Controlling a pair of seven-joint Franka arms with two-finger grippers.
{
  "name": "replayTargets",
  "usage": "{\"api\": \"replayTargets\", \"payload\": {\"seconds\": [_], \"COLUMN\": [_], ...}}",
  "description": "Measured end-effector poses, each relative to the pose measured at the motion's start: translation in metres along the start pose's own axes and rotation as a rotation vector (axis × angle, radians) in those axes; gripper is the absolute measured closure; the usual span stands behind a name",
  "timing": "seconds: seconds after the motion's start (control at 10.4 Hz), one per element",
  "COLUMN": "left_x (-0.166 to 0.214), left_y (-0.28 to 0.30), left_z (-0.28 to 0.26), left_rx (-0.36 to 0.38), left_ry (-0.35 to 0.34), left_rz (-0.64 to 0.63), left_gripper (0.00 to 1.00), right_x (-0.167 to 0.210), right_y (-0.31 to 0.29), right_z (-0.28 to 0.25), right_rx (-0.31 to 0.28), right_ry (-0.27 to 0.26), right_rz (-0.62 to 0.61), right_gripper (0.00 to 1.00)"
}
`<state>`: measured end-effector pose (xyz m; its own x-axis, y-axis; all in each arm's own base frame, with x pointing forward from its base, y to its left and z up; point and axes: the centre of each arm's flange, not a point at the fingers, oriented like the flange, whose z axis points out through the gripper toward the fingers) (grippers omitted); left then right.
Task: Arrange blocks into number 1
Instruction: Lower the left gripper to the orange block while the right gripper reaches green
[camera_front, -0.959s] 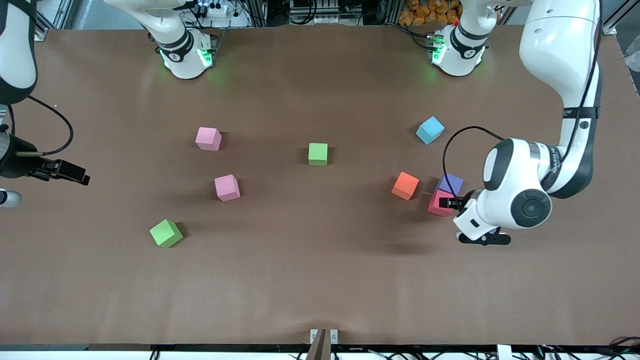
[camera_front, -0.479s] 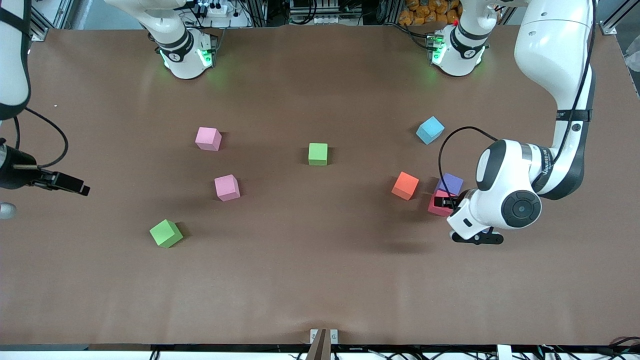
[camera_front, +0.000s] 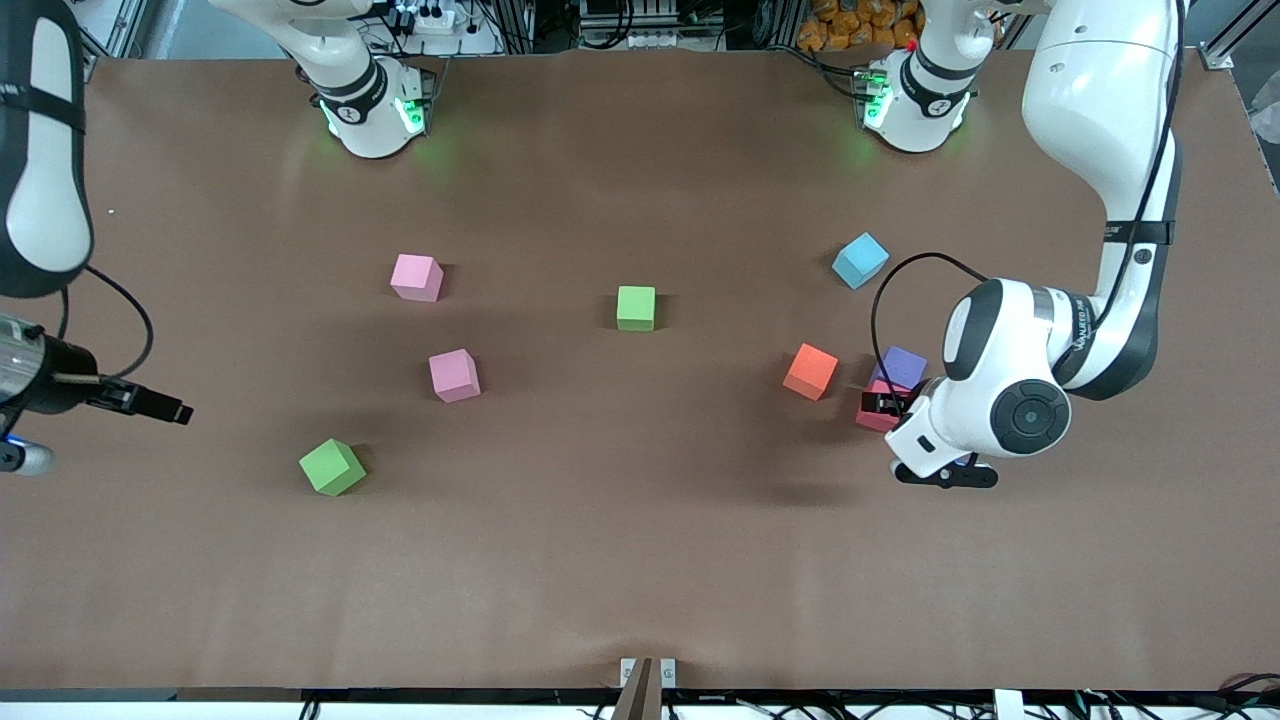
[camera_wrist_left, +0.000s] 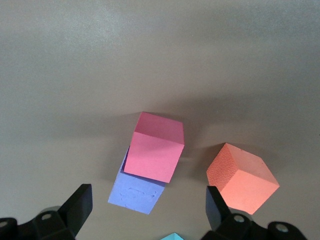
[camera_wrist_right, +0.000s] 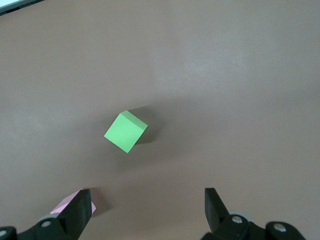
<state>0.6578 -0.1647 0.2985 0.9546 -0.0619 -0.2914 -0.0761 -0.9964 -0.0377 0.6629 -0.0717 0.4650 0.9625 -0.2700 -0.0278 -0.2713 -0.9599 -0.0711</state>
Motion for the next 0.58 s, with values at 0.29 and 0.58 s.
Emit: {"api": "replayTargets", "payload": {"seconds": [0.29,0.58], "left_x": [0.0,-0.001], "left_y": [0.001,0.009], "left_z": [0.001,0.003], "left_rx": [0.035,0.051], "left_ry": [0.006,0.007], "left_rz": [0.005,0.0], "left_gripper": [0.0,0.0], "right_x": [0.009,0.017], "right_y": [0.002,-0.001], "right_z": [0.019,0.039], "right_rx": [-0.003,-0.005], "right_ry": [0.01,0.008], "right_rz": [0.023,0.086], "right_gripper": [0.0,0.0]}}
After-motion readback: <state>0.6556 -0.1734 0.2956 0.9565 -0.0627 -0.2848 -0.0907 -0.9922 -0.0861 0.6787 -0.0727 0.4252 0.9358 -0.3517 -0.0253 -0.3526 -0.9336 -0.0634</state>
